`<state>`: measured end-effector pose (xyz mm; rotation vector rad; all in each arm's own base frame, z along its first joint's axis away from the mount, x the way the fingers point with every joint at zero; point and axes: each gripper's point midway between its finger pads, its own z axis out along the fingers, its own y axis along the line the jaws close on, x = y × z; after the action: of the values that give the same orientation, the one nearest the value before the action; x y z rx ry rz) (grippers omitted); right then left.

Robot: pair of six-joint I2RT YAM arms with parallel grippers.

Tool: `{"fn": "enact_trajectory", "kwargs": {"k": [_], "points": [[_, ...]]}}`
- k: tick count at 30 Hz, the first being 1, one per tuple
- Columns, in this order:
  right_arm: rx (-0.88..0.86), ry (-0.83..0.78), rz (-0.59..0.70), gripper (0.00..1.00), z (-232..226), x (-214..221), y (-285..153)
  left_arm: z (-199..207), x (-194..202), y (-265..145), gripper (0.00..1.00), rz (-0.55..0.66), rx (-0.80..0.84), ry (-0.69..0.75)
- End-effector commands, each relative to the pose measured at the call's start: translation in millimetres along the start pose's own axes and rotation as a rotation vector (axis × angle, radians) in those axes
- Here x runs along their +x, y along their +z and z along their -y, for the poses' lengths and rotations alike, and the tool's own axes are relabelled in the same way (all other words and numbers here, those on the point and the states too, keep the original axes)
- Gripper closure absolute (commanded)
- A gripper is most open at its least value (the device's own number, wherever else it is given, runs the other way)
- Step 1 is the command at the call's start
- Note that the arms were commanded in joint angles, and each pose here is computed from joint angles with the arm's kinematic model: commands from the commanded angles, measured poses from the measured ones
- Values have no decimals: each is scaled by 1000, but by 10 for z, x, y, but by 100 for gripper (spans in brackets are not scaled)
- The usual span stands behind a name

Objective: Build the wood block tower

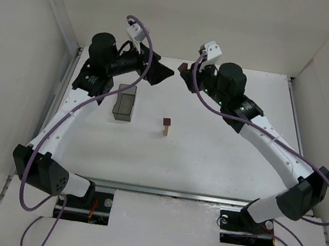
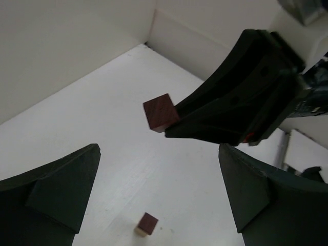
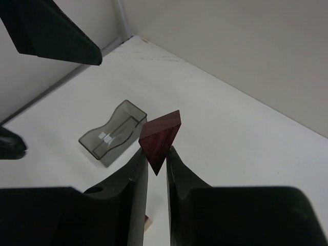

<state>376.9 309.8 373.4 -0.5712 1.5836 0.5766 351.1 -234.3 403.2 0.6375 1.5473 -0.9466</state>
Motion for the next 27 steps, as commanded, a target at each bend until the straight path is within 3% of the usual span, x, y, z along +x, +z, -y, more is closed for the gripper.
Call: {"fn": "enact_trajectory", "kwargs": {"k": [1,10,14,17,20,27], "points": [[-31,-21,58,100,-121,-148,-85,370,-194,-61,0,30,150,-113],[-29,-40,49,100,-236,-116,-108,279,108,101,3,-49,101,-293],[-27,-41,49,100,-262,-115,-108,129,245,175,16,-76,46,-341],[-38,-51,49,100,-309,-114,-109,90,237,183,17,-68,22,-350],[-38,-51,49,100,-309,-108,-133,54,230,189,27,-60,0,-358],[-47,-51,49,100,-352,-107,-134,104,233,221,43,-51,52,-357]]}}
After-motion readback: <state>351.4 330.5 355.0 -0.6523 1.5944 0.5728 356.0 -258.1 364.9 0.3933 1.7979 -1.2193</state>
